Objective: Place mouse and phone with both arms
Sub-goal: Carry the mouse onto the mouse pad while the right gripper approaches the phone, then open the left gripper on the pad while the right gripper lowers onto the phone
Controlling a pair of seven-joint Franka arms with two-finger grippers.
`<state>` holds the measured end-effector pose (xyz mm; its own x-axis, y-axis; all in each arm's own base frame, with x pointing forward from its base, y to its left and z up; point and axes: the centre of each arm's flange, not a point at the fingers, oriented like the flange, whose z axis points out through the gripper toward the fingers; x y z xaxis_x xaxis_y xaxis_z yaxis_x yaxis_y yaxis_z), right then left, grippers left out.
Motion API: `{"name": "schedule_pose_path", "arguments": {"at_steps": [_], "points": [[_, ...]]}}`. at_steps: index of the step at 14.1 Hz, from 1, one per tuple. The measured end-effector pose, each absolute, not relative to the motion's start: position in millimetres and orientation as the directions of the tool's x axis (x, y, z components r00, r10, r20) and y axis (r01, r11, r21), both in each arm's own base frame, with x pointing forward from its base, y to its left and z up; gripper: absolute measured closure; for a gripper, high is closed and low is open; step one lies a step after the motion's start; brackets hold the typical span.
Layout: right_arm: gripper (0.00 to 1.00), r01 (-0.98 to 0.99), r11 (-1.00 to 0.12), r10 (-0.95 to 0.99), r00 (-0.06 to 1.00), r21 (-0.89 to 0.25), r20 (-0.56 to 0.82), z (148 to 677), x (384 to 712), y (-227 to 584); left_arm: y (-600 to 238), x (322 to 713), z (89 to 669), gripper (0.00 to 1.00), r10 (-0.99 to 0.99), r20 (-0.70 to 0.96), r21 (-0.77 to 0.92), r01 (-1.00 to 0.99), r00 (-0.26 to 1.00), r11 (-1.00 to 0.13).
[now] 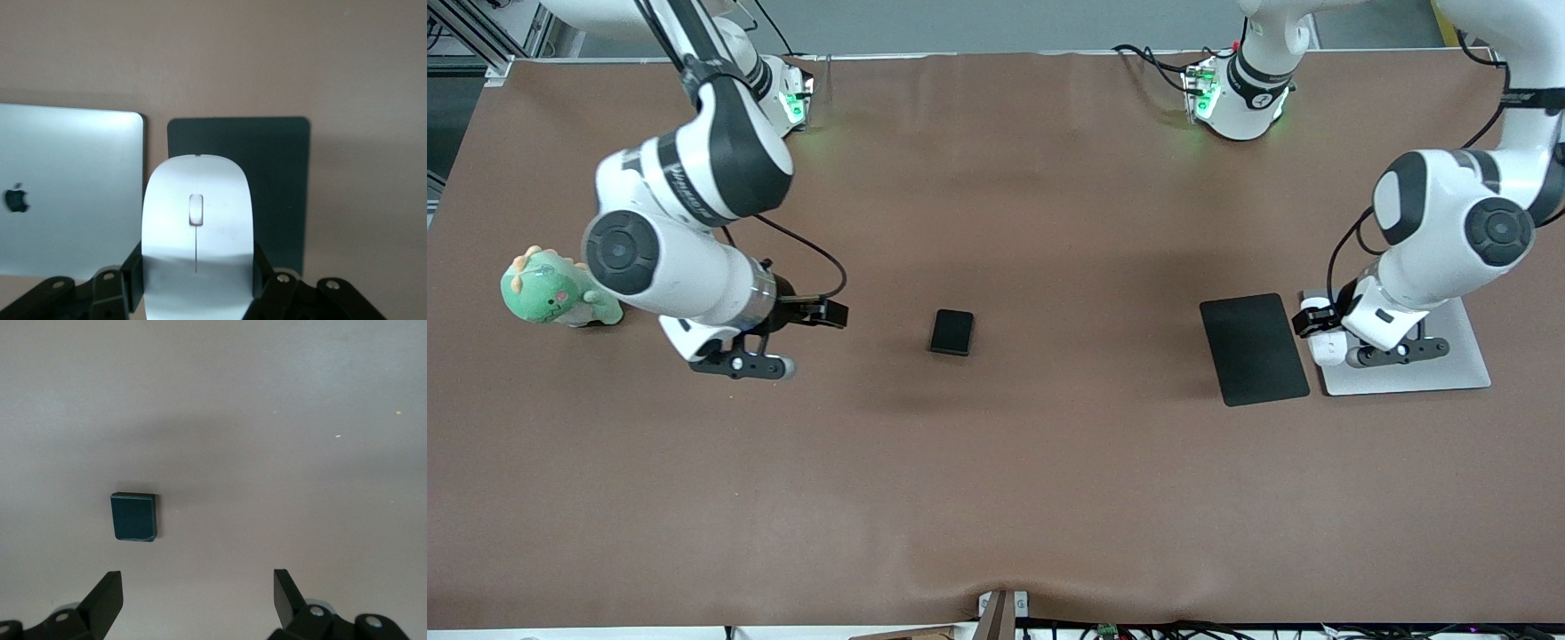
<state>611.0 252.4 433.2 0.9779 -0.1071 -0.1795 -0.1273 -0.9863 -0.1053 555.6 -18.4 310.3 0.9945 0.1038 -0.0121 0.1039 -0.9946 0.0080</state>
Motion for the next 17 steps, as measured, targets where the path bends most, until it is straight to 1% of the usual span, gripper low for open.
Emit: {"name": "schedule_pose_path", "arguments": {"at_steps": [2, 4, 10, 12, 17], "points": [[0.0, -0.13, -0.986, -0.111, 0.978, -0.101, -0.174, 418.5, 610.2, 270.4, -30.3, 535.6, 277.0, 0.38, 0.097, -0.008, 0.015, 0.097, 0.995, -0.995], [0.0, -0.122, -0.988, -0.105, 0.98, -0.097, -0.17, 402.3, 609.8, 284.9, -39.6, 524.0, 259.3, 0.38, 0.093, 0.009, 0.023, 0.093, 0.996, -0.995], [0.0, -0.108, -0.991, -0.093, 0.979, -0.074, -0.181, 346.3, 603.2, 325.5, -55.9, 516.4, 183.0, 0.38, 0.073, 0.024, 0.063, 0.071, 0.997, -0.995], [0.0, -0.109, -0.992, -0.095, 0.98, -0.068, -0.177, 329.5, 599.3, 340.4, -57.1, 518.6, 174.6, 0.38, 0.052, 0.027, 0.058, 0.051, 0.998, -0.997], [0.0, -0.101, -0.993, -0.09, 0.983, -0.064, -0.162, 292.4, 595.6, 360.7, -54.8, 526.6, 180.4, 0.38, 0.019, 0.05, 0.039, 0.017, 0.999, -0.999]]}}
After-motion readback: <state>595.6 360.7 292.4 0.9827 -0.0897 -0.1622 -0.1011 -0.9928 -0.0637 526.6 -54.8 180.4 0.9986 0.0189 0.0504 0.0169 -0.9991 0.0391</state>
